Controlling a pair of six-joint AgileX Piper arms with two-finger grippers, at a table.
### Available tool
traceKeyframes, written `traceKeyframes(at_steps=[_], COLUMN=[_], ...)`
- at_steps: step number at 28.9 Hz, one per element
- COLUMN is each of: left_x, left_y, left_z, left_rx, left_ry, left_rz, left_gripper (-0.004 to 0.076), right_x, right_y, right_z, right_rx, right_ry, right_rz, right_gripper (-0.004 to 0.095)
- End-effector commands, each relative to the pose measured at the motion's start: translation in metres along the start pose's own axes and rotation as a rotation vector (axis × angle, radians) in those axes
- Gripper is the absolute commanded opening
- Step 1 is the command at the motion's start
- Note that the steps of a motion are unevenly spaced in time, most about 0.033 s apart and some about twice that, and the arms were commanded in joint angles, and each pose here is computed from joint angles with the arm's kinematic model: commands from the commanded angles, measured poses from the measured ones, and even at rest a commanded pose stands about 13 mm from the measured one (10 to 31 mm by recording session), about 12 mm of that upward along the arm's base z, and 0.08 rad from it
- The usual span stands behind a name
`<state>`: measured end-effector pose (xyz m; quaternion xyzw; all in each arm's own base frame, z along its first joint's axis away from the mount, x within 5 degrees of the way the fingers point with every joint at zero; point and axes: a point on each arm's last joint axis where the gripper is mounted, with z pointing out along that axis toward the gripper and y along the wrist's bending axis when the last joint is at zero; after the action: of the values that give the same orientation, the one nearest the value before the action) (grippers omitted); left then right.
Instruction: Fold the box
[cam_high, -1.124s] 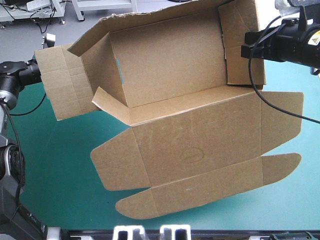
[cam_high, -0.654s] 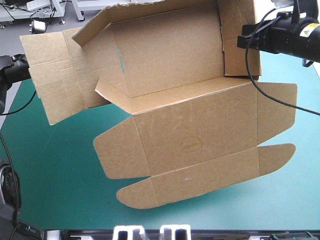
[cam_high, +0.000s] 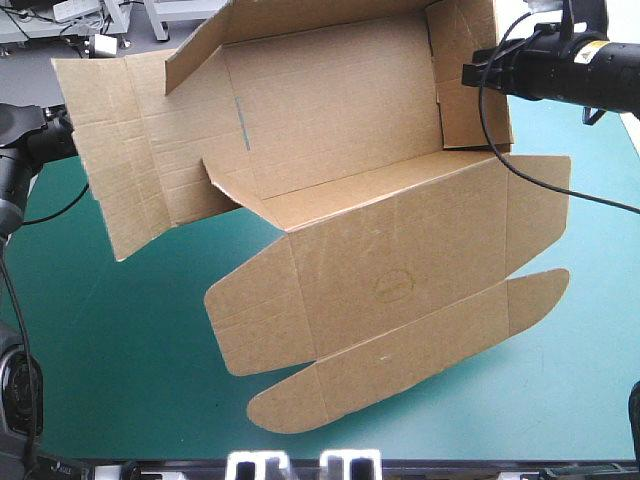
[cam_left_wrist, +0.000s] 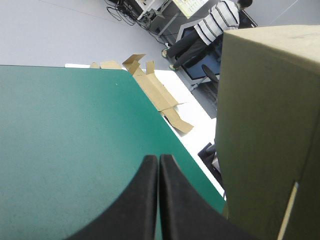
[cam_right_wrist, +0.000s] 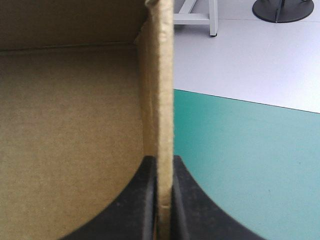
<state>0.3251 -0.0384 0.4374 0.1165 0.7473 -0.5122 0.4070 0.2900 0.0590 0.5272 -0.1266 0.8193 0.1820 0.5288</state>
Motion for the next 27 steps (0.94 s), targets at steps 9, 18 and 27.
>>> traceKeyframes(at_steps=[9, 18, 27], left_x=[-0.0071, -0.0077, -0.0125], left_y=[-0.0422, -0.0427, -0.0494], left_z=[-0.0099, -0.0100, -0.0114], left_rx=[0.133, 0.139, 0.213], left_ry=[-0.010, -0.016, -0.070], left_rz=[0.059, 0.057, 0.037], left_gripper=[-0.0003, -0.0003, -0.0003], right_x=[-0.0176, -0.0188, -0.0184], right_y=[-0.0004, -0.0042, -0.0038], right_z=[-0.0085, -0.0089, -0.0088], right_rx=[0.030, 0.072, 0.069], right_ry=[-0.160, -0.174, -0.170], right_rz=[0.029, 0.026, 0.026], right_gripper=[-0.0014, -0.0014, -0.0014])
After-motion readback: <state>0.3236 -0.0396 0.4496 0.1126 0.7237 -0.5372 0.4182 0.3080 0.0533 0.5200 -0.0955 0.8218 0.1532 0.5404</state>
